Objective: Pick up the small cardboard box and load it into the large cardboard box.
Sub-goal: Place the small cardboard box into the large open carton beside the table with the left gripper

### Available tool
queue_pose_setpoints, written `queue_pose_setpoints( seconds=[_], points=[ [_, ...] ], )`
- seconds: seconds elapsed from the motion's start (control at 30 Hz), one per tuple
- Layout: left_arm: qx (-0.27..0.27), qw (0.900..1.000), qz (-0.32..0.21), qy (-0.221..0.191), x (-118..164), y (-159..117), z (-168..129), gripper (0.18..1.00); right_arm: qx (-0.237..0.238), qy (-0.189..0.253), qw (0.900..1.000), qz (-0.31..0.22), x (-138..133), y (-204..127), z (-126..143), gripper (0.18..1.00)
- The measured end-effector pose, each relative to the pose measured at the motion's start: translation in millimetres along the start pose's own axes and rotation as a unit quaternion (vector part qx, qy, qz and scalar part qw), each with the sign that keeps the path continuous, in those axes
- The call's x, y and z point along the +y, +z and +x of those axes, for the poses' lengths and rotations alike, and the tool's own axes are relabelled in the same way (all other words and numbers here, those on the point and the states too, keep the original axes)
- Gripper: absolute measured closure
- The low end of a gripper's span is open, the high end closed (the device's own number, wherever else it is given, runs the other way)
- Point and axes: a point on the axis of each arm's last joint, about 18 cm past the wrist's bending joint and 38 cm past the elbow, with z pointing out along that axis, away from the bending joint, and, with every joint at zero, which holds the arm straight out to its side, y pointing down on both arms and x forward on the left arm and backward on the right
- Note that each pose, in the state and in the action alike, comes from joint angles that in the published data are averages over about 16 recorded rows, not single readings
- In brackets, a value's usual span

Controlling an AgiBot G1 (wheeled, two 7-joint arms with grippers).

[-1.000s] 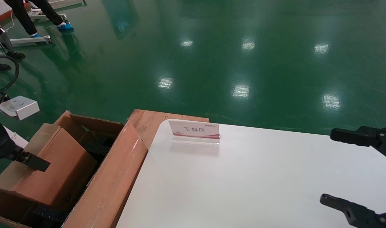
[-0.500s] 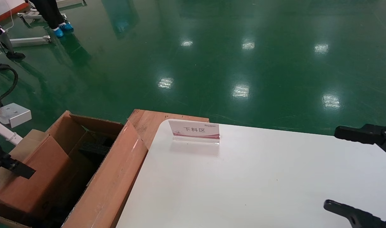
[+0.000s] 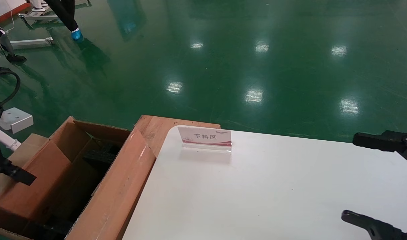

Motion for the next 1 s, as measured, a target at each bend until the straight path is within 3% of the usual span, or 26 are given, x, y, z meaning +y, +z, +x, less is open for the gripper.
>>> queue_pose_setpoints(
  seconds=[1.0],
  points=[
    [-0.032,0.9992,0.022,0.003,-14,28,-3,0.879,0.0,0.0,1.0,0.0,0,0,0,0.178]
  ],
)
